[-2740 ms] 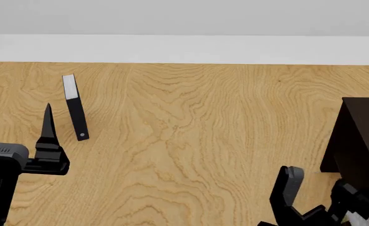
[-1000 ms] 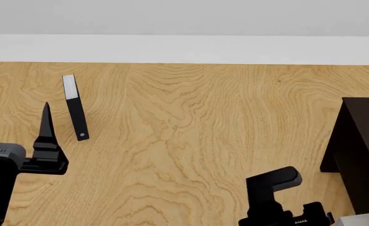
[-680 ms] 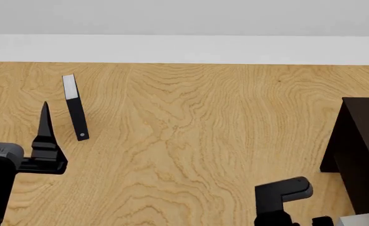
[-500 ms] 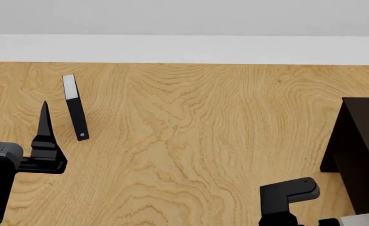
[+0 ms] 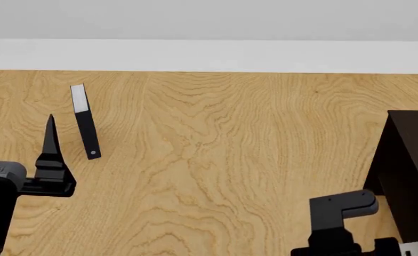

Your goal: Pick up the book on the right and place it on the cabinet shelf.

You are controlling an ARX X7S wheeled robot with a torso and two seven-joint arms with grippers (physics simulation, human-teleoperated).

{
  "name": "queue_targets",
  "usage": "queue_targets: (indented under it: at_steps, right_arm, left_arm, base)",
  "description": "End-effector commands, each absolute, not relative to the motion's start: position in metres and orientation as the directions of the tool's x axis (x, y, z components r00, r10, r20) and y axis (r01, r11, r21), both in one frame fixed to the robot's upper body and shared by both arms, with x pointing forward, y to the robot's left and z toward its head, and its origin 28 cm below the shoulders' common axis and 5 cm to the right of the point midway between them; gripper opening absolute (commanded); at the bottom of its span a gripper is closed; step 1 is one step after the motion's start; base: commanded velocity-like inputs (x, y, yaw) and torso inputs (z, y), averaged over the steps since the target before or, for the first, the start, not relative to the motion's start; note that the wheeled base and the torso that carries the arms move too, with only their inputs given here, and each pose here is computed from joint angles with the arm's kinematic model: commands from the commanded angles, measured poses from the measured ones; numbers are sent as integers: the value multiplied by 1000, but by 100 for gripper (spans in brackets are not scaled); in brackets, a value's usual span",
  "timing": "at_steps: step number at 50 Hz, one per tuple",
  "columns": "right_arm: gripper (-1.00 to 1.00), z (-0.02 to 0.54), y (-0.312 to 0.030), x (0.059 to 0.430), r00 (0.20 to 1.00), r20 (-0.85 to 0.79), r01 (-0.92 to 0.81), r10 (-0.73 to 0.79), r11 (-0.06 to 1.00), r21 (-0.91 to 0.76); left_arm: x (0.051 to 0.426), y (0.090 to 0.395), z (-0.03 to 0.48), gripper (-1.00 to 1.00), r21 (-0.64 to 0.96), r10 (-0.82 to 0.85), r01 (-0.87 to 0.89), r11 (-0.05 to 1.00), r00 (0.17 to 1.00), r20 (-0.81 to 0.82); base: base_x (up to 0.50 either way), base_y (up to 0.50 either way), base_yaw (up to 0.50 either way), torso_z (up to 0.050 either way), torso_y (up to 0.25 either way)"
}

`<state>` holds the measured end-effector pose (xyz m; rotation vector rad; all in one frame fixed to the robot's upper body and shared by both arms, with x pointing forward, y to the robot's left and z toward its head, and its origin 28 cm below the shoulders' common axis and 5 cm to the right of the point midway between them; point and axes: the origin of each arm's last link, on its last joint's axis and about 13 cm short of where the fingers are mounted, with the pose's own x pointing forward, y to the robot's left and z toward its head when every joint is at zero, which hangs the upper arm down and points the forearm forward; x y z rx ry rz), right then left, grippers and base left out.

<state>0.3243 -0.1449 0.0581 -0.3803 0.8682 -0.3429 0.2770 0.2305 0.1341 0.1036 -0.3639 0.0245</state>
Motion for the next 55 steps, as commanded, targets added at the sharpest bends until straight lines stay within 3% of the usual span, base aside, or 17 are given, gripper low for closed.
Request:
queue_targets:
  at_steps: [1, 34, 55]
  right_arm:
    - [100, 53, -150, 334, 588, -682, 132, -436, 883, -451]
    - [100, 38, -172, 341, 511, -710, 131, -485, 860, -493]
    - [100, 60, -191, 359, 651, -494, 188, -577, 753, -631]
  left_arm:
    - [277, 231, 134, 100, 97, 7, -44, 994, 934, 358]
    - [278, 230, 133, 100, 102, 5, -44, 994, 935, 355]
    - [281, 228, 129, 100, 114, -3, -39, 993, 938, 347]
  base:
    - [0, 0, 0, 0, 0]
    - [0, 0, -1, 0, 0]
    - [0, 0, -2, 0, 0]
